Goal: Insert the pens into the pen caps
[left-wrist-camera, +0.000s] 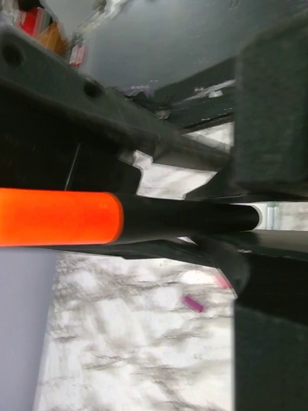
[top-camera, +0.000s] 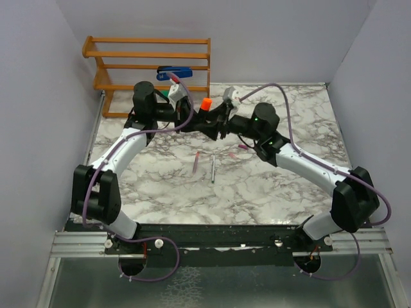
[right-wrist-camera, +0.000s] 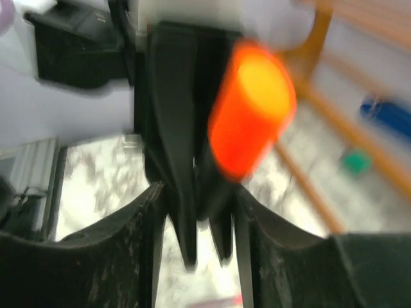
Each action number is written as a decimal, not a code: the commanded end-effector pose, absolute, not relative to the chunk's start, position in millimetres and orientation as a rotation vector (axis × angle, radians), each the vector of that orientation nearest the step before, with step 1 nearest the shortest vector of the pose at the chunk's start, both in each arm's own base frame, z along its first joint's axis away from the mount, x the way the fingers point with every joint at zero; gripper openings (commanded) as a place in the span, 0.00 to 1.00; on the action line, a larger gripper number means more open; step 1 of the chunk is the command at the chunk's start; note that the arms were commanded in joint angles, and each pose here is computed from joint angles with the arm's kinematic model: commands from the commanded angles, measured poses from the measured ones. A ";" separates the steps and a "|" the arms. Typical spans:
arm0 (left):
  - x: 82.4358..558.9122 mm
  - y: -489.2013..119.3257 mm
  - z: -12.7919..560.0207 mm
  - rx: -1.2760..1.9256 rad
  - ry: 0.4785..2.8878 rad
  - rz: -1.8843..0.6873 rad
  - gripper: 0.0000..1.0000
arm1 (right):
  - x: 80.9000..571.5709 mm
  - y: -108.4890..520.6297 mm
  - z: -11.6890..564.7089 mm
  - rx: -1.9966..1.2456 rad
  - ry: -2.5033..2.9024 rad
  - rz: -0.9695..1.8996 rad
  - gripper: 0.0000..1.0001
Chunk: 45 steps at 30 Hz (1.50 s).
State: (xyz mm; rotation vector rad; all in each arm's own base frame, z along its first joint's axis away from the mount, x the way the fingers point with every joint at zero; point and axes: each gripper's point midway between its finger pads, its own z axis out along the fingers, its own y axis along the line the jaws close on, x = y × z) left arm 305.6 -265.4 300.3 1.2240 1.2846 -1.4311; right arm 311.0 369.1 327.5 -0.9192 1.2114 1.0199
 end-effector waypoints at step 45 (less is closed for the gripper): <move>309.7 -96.6 -14.6 0.196 2.850 -0.206 0.54 | 240.0 287.3 204.2 -0.882 1.942 0.902 0.71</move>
